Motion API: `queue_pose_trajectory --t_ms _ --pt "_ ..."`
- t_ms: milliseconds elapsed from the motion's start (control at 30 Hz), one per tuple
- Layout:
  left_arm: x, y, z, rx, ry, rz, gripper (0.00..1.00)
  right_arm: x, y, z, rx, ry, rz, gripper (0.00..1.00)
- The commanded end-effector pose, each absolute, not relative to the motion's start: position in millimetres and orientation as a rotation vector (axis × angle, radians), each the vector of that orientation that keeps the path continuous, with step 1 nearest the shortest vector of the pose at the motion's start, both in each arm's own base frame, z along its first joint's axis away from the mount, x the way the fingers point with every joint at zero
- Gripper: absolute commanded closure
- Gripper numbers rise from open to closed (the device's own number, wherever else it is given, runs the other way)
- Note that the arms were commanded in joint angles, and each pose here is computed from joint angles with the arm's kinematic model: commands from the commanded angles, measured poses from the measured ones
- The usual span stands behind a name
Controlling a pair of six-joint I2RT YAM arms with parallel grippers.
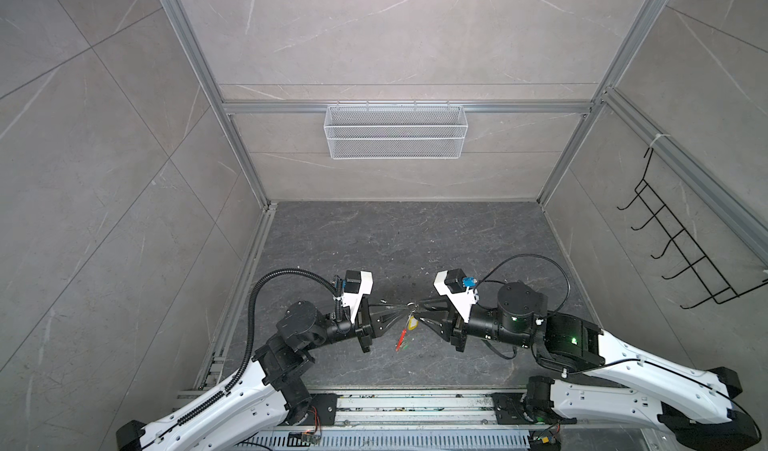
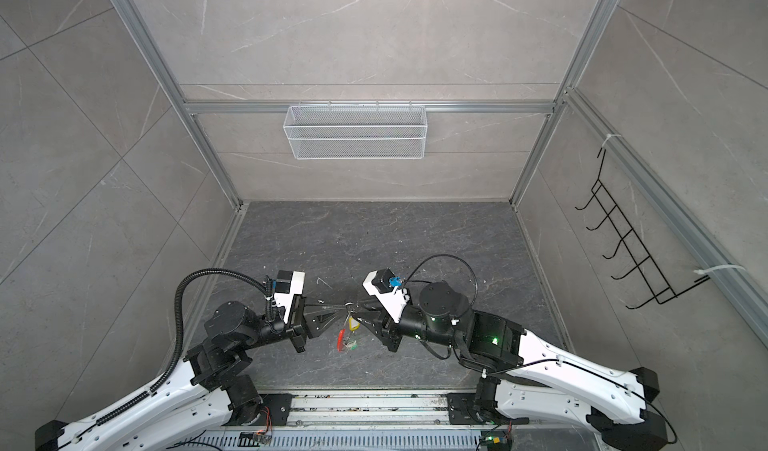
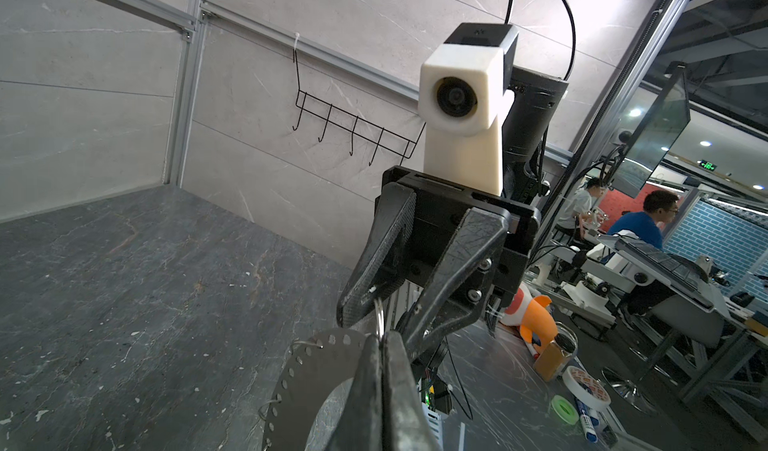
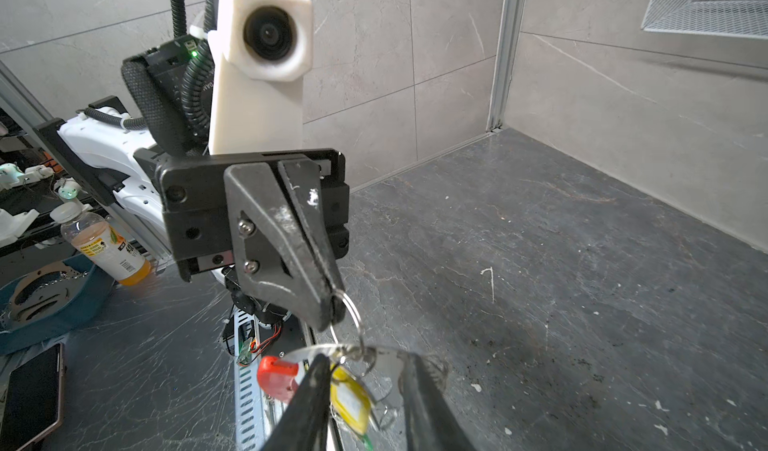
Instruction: Remove the keys from the keyring
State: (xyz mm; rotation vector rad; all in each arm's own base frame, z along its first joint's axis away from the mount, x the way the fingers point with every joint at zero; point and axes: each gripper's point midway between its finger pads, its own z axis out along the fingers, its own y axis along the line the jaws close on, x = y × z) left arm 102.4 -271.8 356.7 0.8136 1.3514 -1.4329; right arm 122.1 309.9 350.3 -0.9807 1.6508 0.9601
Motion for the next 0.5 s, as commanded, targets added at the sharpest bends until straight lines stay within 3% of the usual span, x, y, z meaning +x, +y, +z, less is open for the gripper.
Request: queue_pose_trajectory --t_ms 0,267,467 --pt "92 -267 381 0.830 1.234 -1.460 1.00 114 310 380 -0.950 1.562 1.046 0.70" --pt "91 -267 382 0.836 1.230 -1.464 1.00 108 311 381 -0.965 1.557 1.087 0.78" --pt "91 -266 384 0.834 1.225 -1.463 1.00 108 317 373 -0.990 1.595 1.089 0.79"
